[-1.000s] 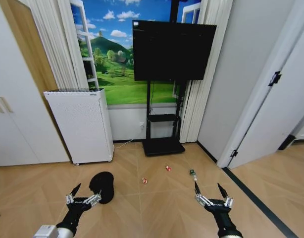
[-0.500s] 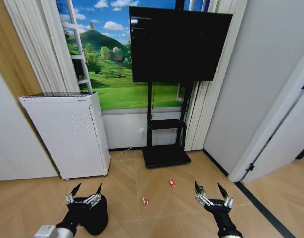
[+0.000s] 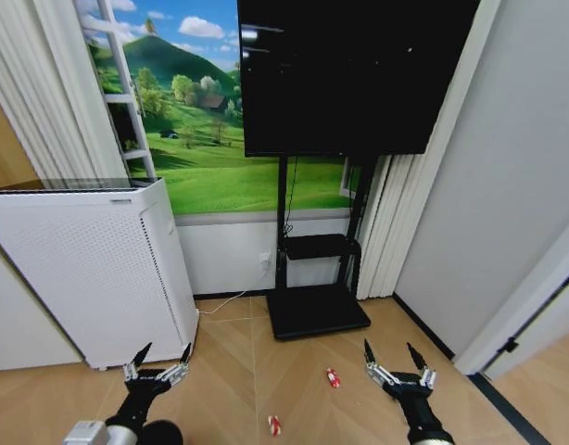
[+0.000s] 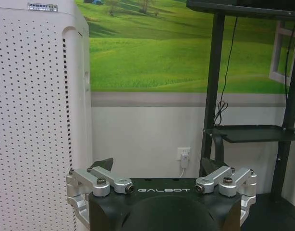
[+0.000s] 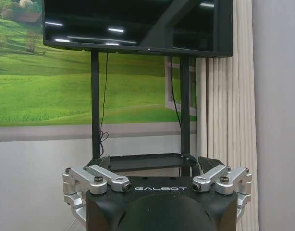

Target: Pick up the trash bin and place the garbage on the floor into it.

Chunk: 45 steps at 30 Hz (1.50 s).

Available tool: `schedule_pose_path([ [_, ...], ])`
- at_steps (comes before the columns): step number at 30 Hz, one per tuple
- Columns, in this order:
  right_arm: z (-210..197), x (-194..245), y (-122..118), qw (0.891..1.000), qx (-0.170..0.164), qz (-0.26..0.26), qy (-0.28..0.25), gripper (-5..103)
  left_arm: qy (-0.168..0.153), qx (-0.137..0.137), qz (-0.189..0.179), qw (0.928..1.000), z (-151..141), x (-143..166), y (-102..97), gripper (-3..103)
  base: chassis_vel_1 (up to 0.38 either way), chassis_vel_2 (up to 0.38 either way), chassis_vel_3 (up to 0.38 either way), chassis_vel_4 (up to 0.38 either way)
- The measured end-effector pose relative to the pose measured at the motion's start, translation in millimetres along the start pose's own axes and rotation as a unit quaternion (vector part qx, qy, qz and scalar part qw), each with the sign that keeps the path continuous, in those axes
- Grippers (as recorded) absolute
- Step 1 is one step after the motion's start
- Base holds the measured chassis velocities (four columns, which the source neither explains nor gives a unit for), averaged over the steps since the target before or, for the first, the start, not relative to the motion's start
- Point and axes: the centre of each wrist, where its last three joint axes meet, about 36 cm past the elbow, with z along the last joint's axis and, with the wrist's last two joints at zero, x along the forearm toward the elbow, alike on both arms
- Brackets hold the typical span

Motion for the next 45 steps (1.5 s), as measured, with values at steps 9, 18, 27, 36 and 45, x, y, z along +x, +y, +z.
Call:
schedule_pose_path([
  [9, 0.0, 0.1, 0.0, 1.0, 0.0, 0.0, 0.0, 100, 0.0, 0.0, 0.0, 1.0, 0.1, 0.1, 0.0, 100, 0.038, -0.024, -0.032, 0.028],
  [18, 0.0, 0.1, 0.0, 1.0, 0.0, 0.0, 0.0, 100, 0.0, 0.0, 0.0, 1.0, 0.0, 0.1, 0.0, 100, 0.007, -0.006, -0.002, 0.005],
  [27, 0.1, 0.1, 0.0, 1.0, 0.0, 0.0, 0.0, 100, 0.0, 0.0, 0.0, 1.0, 0.0, 0.0, 0.0, 100, 0.0, 0.0, 0.0, 0.0],
  [36, 0.0, 0.1, 0.0, 1.0, 0.0, 0.0, 0.0, 100, 0.0, 0.0, 0.0, 1.0, 0.0, 0.0, 0.0, 100, 0.0, 0.0, 0.0, 0.0],
  [45, 0.0, 0.1, 0.0, 1.0, 0.0, 0.0, 0.0, 100, 0.0, 0.0, 0.0, 1.0, 0.0, 0.1, 0.0, 100, 0.0, 0.0, 0.0, 0.0],
])
